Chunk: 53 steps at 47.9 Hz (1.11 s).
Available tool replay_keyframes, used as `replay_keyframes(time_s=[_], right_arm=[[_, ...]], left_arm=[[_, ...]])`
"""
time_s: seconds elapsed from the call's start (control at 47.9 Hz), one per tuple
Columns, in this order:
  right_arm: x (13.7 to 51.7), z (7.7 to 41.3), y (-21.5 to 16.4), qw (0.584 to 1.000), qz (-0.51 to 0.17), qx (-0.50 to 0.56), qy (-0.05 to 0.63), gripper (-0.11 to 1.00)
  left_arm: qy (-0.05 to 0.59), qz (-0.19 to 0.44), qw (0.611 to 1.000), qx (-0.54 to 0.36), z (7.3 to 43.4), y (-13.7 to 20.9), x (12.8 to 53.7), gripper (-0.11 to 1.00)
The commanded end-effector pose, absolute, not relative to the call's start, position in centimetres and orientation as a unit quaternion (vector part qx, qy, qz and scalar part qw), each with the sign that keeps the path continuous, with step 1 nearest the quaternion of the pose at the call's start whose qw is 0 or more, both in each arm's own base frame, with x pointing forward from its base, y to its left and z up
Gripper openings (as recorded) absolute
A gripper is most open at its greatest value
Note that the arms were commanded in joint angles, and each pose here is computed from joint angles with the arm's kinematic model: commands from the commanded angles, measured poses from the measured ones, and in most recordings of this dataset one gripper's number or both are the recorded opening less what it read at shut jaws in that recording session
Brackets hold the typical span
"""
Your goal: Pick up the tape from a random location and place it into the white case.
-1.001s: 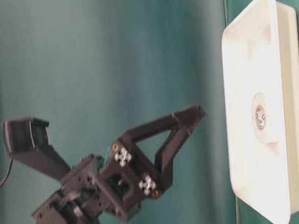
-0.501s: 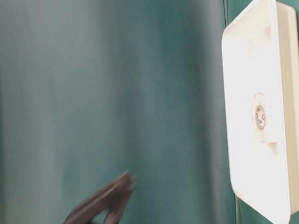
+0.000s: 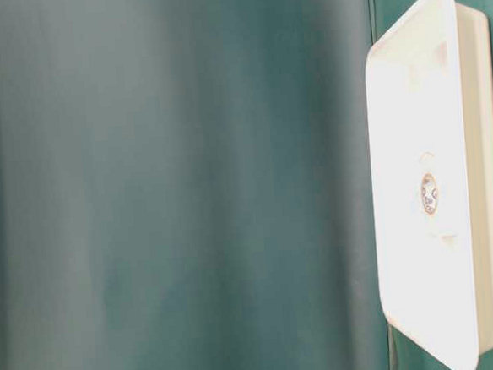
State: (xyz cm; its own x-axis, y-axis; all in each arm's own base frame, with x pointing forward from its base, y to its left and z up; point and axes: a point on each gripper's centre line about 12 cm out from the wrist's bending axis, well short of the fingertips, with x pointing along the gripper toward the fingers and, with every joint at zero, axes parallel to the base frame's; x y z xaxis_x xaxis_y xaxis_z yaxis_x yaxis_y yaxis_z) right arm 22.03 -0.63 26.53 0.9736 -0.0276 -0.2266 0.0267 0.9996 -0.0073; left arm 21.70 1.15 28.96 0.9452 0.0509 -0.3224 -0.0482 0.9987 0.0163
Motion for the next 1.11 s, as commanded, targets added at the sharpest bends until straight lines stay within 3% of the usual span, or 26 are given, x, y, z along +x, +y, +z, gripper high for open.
replay_keyframes(time_s=[0.0,0.209,0.709,1.085], right_arm=[[22.3,27.1,-0.7,0.994,-0.015,-0.001,0.106,0.92],[22.2,27.0,-0.7,0.994,-0.015,-0.001,0.107,0.92],[22.4,26.7,-0.5,0.993,-0.012,0.01,0.114,0.92],[22.3,26.7,3.1,0.99,0.064,0.024,0.123,0.92]], left_arm=[[0.147,0.026,0.989,0.006,28.3,1.1,21.0,0.91],[0.131,0.026,0.991,0.006,25.9,1.1,19.6,0.91],[0.126,0.025,0.992,0.019,25.9,1.1,19.6,0.91],[0.124,0.025,0.992,0.019,26.0,1.1,19.6,0.91]])
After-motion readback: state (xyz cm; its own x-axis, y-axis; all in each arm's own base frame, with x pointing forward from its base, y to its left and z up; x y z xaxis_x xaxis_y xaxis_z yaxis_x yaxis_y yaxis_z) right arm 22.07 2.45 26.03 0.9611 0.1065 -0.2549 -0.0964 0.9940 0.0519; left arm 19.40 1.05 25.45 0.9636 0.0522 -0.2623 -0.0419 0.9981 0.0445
